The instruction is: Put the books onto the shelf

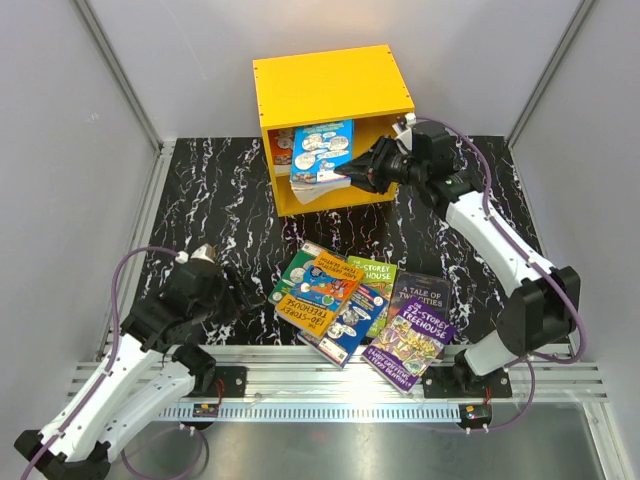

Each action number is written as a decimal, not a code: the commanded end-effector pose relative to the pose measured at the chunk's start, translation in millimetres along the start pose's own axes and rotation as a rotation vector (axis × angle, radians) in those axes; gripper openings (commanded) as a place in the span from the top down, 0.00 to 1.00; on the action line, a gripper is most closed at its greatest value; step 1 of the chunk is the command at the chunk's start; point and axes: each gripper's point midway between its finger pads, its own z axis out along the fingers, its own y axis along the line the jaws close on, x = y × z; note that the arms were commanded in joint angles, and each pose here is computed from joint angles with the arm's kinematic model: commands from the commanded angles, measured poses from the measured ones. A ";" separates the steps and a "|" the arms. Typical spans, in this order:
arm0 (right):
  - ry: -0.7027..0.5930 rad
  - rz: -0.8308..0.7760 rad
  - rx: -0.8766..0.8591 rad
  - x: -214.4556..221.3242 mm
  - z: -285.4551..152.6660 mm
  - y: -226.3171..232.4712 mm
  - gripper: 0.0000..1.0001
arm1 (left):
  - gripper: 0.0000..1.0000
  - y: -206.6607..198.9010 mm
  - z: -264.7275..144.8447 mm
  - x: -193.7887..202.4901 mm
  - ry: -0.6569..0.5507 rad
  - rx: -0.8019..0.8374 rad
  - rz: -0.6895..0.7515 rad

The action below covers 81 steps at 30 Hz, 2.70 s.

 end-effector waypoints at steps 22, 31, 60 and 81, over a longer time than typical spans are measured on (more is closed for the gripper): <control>-0.112 0.095 -0.176 -73.9 93.1 2.4 1.00 | 0.35 6.1 -1.0 3.2 0.013 -0.013 0.047; -0.078 0.091 -0.137 -73.6 133.6 -3.4 0.33 | 0.35 9.0 3.6 3.7 0.030 -0.034 0.096; -0.134 0.024 0.021 -63.6 78.8 -24.7 0.74 | 0.37 -1.0 15.7 7.1 0.083 -0.012 0.129; -0.124 0.045 0.077 -63.6 109.3 -51.0 0.74 | 0.36 3.3 18.4 8.2 0.078 -0.020 0.126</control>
